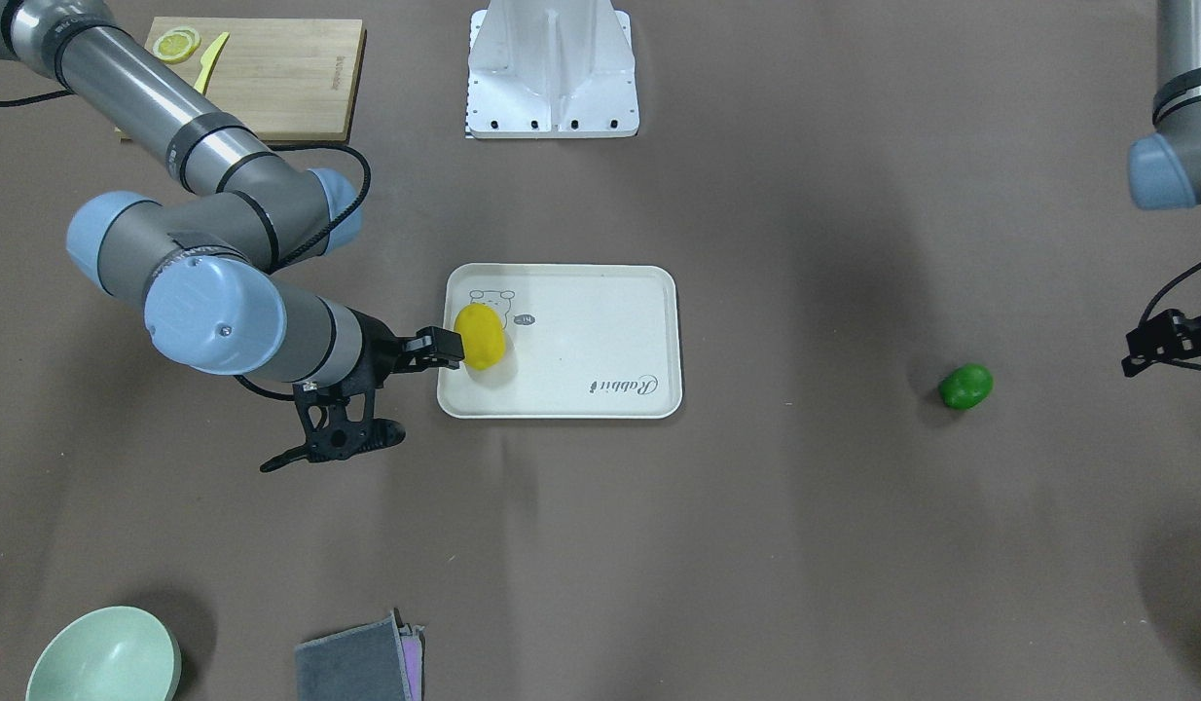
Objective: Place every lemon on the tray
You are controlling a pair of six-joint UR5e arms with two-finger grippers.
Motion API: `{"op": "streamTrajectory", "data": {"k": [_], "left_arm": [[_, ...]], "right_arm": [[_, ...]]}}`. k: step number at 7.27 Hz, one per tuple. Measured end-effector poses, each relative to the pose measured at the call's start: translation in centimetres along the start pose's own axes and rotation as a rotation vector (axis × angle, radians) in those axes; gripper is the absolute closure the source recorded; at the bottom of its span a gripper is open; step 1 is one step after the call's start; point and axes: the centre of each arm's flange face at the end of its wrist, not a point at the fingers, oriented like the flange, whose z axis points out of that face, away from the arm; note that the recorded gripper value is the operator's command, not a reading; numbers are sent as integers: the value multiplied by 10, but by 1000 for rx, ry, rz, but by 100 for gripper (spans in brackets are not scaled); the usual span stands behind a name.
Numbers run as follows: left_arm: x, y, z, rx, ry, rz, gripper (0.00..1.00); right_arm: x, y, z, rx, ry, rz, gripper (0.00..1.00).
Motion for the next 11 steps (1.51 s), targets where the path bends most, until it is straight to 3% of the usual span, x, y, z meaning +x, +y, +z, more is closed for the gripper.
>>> {"op": "streamTrajectory", "data": {"k": [3,7,11], "left_arm": [[96,-15,30,-57,-3,122,2],[141,2,65,-102,26,232,2],[155,26,100,-112,54,356,2]], "right_arm": [[54,11,-34,51,7,35,0],[137,13,-74,89,17,25,0],[225,13,-135,140,33,167,0]]}}
